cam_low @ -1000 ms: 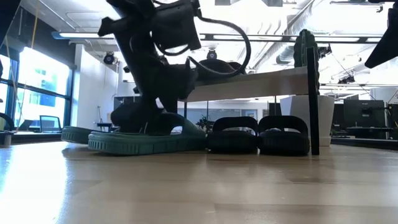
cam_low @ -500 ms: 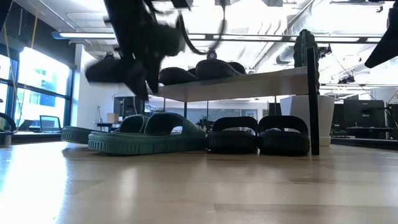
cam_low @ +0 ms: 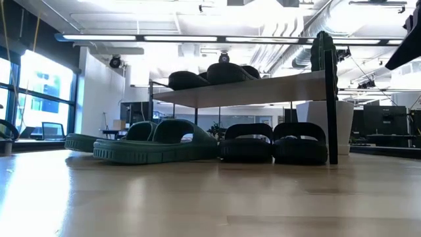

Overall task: Pick and place slides into the shelf
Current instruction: Put the green slide under the shelf

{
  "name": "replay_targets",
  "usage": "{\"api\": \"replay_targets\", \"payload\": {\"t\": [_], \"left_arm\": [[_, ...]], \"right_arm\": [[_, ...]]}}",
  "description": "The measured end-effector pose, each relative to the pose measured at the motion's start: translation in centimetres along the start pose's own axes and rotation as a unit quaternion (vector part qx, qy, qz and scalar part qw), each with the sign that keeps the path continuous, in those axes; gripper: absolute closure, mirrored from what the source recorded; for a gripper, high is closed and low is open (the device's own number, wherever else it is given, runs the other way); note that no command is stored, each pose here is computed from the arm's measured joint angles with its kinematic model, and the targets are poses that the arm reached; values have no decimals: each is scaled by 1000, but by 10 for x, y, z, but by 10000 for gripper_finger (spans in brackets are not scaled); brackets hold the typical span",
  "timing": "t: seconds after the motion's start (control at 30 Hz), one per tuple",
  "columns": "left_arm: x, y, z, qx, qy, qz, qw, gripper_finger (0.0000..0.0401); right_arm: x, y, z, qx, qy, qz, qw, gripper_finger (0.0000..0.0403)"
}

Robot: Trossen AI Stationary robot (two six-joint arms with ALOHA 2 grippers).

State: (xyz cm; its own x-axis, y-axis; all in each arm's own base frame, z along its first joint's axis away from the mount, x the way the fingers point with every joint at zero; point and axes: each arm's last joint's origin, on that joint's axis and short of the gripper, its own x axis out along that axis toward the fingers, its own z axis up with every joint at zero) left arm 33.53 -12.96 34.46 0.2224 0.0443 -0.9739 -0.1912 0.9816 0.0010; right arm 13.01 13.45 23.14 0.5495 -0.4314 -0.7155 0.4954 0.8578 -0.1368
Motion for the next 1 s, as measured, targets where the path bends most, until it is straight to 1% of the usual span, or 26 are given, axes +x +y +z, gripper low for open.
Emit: {"api": "replay_targets", "payload": {"t": [0.07, 0.13, 0.17, 0.2, 0.33, 0.43, 0.5, 0.6, 0.7, 0.8, 0.87, 0.93, 1.0], "left_arm": [[-10, -12, -2, -13, -32, -32, 999, 397], [-19, -23, -6, -24, -61, -57, 996, 394], [-24, -26, -10, -31, -68, -60, 995, 391], [-26, -29, -15, -40, -73, -55, 995, 388], [-24, -40, -41, -83, -107, -5, 991, 387], [-17, -41, -65, -134, -112, -15, 984, 396], [-3, -38, -82, -184, -112, -27, 976, 399], [34, -35, -106, -245, -117, -56, 961, 398], [72, -34, -116, -274, -150, -123, 942, 400], [105, -27, -119, -306, -177, -158, 922, 400], [122, -20, -121, -329, -184, -153, 914, 401], [137, -11, -125, -350, -183, -115, 911, 401], [145, -2, -127, -361, -185, -76, 911, 401]], "right_arm": [[0, 3, 1, -12, -3, 12, 1000, 402], [0, 6, 1, -23, -8, 25, 999, 402], [-1, 8, 1, -24, -10, 32, 999, 402], [-1, 9, 1, -28, -12, 37, 999, 402], [-6, 12, -2, -32, -16, 57, 998, 402], [-11, 13, -7, -31, -17, 68, 997, 402], [-14, 14, -10, -30, -17, 76, 997, 402], [-16, 14, -12, -33, -18, 83, 996, 402], [-17, 14, -12, -33, -18, 85, 996, 402], [-17, 13, -12, -33, -13, 86, 996, 402], [-17, 13, -12, -33, -13, 86, 996, 402], [-17, 13, -12, -31, -12, 86, 996, 402], [-17, 12, -12, -26, -12, 85, 996, 402]]}}
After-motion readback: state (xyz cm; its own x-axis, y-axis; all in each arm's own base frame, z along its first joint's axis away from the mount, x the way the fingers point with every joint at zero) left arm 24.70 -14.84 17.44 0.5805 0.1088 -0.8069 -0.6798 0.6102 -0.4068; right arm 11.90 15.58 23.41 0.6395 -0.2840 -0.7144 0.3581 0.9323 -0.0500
